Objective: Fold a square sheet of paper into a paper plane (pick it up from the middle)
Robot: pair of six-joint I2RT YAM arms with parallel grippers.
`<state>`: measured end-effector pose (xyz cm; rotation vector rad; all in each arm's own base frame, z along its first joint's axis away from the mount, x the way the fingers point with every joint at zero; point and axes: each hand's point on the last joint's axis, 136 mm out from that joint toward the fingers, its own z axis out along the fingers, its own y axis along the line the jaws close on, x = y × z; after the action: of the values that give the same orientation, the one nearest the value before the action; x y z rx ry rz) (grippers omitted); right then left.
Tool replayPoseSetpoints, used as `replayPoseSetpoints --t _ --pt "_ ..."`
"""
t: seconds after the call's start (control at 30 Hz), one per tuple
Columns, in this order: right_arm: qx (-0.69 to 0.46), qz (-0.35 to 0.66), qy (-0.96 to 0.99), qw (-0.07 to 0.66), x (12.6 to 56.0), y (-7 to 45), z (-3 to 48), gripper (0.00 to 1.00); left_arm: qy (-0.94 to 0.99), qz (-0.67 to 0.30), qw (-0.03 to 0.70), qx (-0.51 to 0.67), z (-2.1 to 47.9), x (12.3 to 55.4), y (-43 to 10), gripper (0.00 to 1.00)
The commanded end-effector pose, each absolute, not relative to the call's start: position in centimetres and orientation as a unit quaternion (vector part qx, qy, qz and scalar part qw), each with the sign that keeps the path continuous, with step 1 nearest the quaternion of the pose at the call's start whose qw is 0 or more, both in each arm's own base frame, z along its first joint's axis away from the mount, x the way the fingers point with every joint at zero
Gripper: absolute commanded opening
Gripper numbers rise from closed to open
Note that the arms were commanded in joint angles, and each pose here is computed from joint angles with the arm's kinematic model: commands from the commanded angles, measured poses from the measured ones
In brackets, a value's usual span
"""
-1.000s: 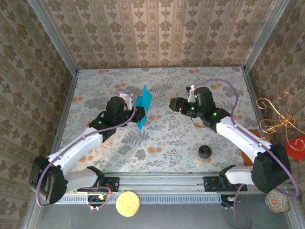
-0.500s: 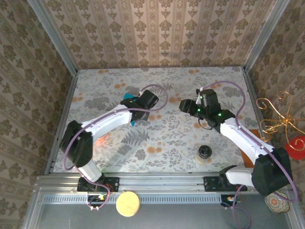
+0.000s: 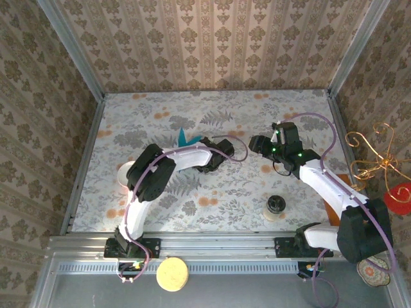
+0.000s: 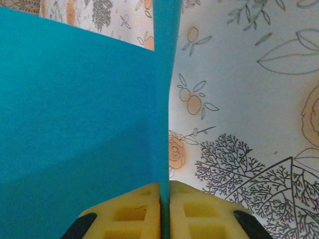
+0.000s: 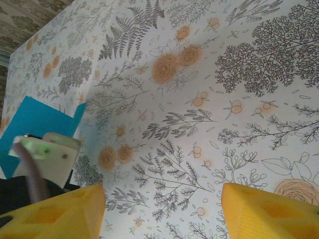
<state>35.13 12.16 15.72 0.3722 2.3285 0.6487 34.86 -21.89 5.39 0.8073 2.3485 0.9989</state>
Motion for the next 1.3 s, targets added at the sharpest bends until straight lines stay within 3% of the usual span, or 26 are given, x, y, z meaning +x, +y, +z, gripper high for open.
replayPoseSetpoints --t 0.0,0.37,0.73,0.9,1.1,1.27 --pt "0.145 0.252 0.897 0.332 34.9 12.1 15.3 0.65 0.841 0.383 0.231 0.305 5.4 35.1 -22.2 0.14" --pt "0.149 0.262 0.9 0.315 35.2 12.6 14.5 0.65 0.876 0.308 0.209 0.307 2.2 33.5 -24.4 0.25" --pt "0.154 0.265 0.899 0.313 35.2 12.6 14.5 0.65 0.908 0.224 0.219 0.279 3.6 31.8 -26.7 0.3" --pt "0.16 0.263 0.899 0.312 35.2 12.5 14.5 0.67 0.937 0.119 0.216 0.248 5.3 29.4 -28.7 0.34" --pt "0.166 0.268 0.894 0.317 35.5 12.5 14.3 0.69 0.952 -0.077 0.209 0.208 8.6 26.5 -31.5 0.42" --pt "0.174 0.274 0.888 0.326 35.7 12.6 14.6 0.72 0.948 -0.167 0.23 0.139 11.7 27.9 -28.9 0.52"
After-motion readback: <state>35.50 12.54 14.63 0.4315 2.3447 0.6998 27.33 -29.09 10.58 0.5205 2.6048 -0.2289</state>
